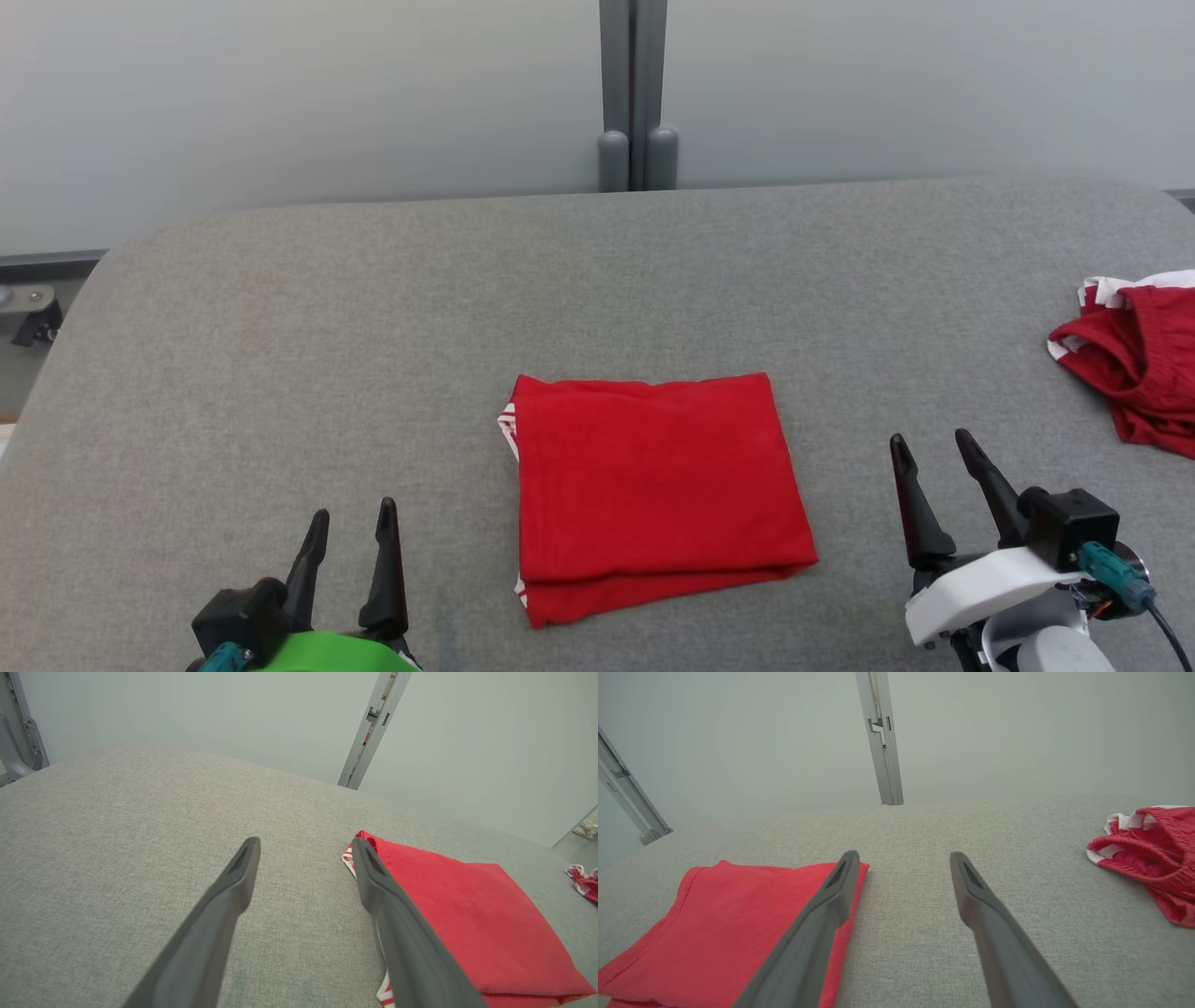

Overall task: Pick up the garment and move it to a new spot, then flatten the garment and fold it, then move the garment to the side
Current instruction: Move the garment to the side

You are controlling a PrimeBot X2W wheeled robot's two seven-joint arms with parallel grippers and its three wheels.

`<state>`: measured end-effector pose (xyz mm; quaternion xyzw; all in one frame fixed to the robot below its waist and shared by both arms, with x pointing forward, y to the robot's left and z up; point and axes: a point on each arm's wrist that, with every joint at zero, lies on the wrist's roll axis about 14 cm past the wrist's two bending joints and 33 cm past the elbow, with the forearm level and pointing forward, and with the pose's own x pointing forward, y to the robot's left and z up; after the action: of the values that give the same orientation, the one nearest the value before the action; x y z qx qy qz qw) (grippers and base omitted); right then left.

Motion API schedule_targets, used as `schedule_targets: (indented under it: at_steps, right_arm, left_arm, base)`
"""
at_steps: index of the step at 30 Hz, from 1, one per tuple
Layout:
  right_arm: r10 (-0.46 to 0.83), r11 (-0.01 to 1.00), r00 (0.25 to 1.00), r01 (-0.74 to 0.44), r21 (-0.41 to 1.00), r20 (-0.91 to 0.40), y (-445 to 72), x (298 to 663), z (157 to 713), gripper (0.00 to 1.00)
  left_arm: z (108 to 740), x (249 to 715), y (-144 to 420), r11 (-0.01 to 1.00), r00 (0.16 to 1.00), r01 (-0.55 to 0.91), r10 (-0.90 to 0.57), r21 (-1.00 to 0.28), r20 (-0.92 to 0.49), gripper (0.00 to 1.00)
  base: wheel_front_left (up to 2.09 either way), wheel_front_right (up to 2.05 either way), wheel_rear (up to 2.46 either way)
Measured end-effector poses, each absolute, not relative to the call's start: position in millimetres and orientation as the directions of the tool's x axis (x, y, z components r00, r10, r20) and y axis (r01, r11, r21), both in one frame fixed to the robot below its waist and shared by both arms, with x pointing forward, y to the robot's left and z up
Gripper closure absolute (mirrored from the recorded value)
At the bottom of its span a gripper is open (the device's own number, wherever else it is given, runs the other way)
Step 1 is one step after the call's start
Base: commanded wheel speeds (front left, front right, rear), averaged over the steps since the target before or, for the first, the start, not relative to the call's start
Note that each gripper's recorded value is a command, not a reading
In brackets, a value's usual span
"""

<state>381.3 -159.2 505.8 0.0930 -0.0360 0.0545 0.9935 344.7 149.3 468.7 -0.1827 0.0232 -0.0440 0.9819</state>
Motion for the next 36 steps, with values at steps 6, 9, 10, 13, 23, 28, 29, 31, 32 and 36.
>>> schedule_targets:
  at_steps: [6,9,10,13,23,28,29,31,32,36]
  right_arm:
    - [0.106,0.976,0.991,-0.119,0.181,0.08,-158,382,505,0.0]
    - [0.11,0.976,0.991,-0.123,0.179,0.078,-156,383,505,0.0]
    - [0.113,0.976,0.991,-0.124,0.178,0.076,-156,383,504,0.0]
    - [0.128,0.977,0.99,-0.136,0.164,0.061,-151,385,500,0.0]
    - [0.236,0.97,0.97,-0.232,0.071,-0.051,-117,425,500,0.0]
    - [0.293,0.956,0.935,-0.289,0.05,-0.199,-95,435,474,0.0]
    - [0.302,0.953,0.924,-0.301,0.041,-0.234,-92,435,466,0.0]
    - [0.312,0.949,0.905,-0.313,0.044,-0.289,-86,436,453,0.0]
    - [0.314,0.948,0.898,-0.316,0.045,-0.31,-86,436,447,0.0]
    - [0.315,0.946,0.867,-0.322,0.048,-0.386,-84,439,426,0.0]
  left_arm:
    - [468,344,151,0.93,0.996,0.07,-0.088,-0.361,-0.033,0.0]
    - [466,344,152,0.93,0.996,0.066,-0.085,-0.361,-0.037,0.0]
    - [466,344,152,0.93,0.996,0.066,-0.085,-0.361,-0.037,0.0]
    - [465,343,153,0.93,0.996,0.063,-0.083,-0.362,-0.041,0.0]
    - [463,342,163,0.932,0.998,0.028,-0.049,-0.361,-0.049,0.0]
    - [462,342,172,0.931,0.998,-0.006,-0.015,-0.366,-0.054,0.0]
    - [460,341,174,0.93,0.998,-0.014,-0.009,-0.368,-0.06,0.0]
    - [457,339,179,0.929,0.997,-0.034,0.008,-0.37,-0.07,0.0]
    - [455,339,181,0.928,0.997,-0.041,0.014,-0.37,-0.075,0.0]
    - [450,338,189,0.926,0.995,-0.074,0.043,-0.37,-0.092,0.0]
  base:
    - [0.0,0.0,0.0]
    - [0.0,0.0,0.0]
    - [0.0,0.0,0.0]
    - [0.0,0.0,0.0]
    - [0.0,0.0,0.0]
    - [0.0,0.0,0.0]
    - [0.0,0.0,0.0]
    - [0.0,0.0,0.0]
    - [0.0,0.0,0.0]
    - [0.0,0.0,0.0]
